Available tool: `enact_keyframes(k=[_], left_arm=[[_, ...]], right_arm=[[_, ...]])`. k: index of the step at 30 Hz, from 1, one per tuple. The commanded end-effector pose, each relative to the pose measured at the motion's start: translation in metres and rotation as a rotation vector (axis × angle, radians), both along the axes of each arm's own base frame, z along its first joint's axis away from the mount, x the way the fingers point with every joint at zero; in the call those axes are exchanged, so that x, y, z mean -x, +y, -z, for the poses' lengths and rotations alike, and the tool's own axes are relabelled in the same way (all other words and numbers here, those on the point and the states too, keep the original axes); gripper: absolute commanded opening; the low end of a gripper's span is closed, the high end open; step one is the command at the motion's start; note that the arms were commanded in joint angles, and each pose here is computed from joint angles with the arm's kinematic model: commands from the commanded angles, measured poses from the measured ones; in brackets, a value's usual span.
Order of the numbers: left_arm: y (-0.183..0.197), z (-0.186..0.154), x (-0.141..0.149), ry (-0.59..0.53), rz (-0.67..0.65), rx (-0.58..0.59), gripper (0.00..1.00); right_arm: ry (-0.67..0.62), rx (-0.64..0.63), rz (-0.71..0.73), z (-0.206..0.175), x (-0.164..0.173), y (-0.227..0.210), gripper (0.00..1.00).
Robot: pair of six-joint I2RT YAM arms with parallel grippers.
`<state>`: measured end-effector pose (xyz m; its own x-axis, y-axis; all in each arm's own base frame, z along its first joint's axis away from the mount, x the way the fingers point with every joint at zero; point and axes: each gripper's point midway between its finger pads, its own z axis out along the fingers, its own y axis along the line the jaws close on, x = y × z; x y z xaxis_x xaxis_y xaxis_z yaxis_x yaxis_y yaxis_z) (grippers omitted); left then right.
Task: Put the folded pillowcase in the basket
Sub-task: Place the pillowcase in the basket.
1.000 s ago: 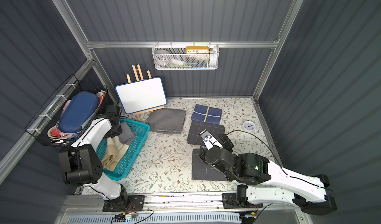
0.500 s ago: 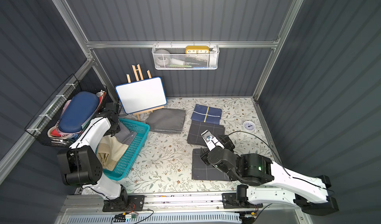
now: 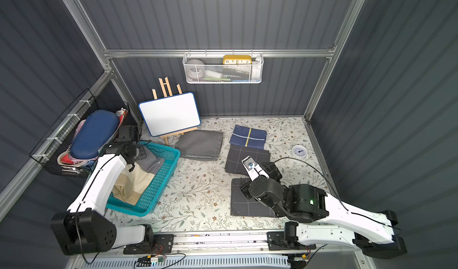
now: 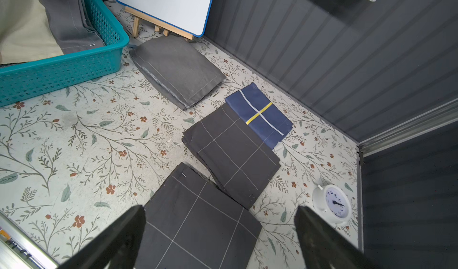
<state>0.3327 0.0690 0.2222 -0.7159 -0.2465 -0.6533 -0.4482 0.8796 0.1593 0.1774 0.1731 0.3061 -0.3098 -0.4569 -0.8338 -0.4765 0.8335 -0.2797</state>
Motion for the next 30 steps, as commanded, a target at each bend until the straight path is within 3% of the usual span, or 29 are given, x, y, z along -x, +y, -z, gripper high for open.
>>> enact_keyframes(k=[1,4,9,14,18,30], left_arm=[[-0.030,0.019,0.010,0.051,0.069,0.103,0.65],[-0.046,0.056,0.021,0.110,0.093,0.190,0.66],[-0.041,0.108,0.032,0.268,0.012,0.191,0.66],[-0.045,0.147,0.031,0.368,0.031,0.199,0.67],[-0.034,0.156,0.024,0.389,-0.006,0.170,0.69],[-0.017,0.184,0.004,0.400,-0.083,0.240,0.67]], right_arm=[[0.009,-0.018,0.003,-0.002,0.001,0.001,0.99],[0.008,-0.021,0.002,-0.002,0.001,0.003,0.99],[0.005,-0.015,0.000,-0.004,0.001,0.001,0.99],[-0.007,-0.019,0.015,-0.004,0.002,-0.008,0.99],[-0.013,-0.031,0.018,-0.004,0.003,-0.015,0.99],[-0.031,-0.035,0.021,-0.004,0.004,-0.023,0.99]])
